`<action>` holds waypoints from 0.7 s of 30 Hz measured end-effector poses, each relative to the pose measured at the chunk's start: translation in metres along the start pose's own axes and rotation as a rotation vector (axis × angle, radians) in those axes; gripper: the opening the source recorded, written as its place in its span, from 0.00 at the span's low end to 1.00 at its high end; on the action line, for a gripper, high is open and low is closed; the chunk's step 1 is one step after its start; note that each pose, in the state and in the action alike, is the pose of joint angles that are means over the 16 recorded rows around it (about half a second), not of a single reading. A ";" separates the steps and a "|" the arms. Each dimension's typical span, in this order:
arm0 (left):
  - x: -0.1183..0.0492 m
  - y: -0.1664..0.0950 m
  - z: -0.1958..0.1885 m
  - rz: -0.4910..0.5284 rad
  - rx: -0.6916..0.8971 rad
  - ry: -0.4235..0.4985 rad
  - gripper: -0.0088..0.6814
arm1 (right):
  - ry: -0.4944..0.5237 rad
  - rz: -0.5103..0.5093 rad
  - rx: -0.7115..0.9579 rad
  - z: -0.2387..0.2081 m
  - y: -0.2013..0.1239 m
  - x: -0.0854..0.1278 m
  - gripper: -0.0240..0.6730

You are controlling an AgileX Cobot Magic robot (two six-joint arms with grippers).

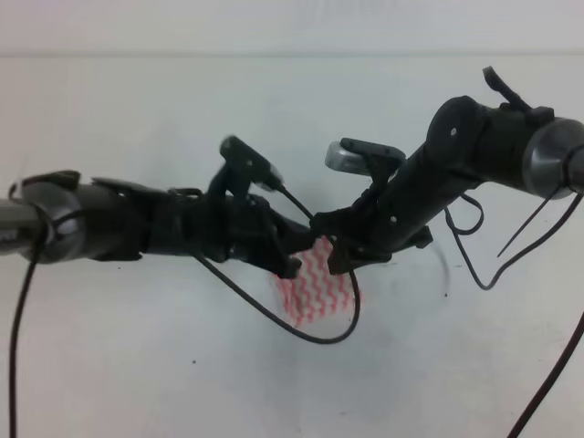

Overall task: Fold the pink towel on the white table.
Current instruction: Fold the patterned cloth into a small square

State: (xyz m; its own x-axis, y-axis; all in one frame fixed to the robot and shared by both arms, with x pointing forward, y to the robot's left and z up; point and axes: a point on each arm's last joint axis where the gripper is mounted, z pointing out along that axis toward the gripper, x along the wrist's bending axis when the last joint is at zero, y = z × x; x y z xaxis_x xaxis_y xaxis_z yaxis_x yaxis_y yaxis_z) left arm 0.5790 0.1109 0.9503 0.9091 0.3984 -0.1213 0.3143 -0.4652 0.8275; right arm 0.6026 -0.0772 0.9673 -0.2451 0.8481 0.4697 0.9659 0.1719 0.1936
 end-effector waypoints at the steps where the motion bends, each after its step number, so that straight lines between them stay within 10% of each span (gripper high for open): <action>1: -0.001 -0.001 0.003 -0.002 0.008 -0.006 0.00 | -0.001 0.002 -0.005 0.000 0.001 -0.001 0.04; 21: -0.007 -0.025 0.014 -0.029 0.204 -0.052 0.01 | -0.022 0.019 0.010 0.016 0.002 -0.012 0.01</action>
State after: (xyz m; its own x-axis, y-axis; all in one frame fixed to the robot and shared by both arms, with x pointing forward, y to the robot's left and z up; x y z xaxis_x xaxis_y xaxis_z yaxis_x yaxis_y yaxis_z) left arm 0.5684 0.1086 0.9226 0.9102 0.3748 -0.1759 0.3844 -0.6068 0.6958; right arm 0.6093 -0.0789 0.9481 -0.2247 0.8623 0.4537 0.9712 0.1604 0.1760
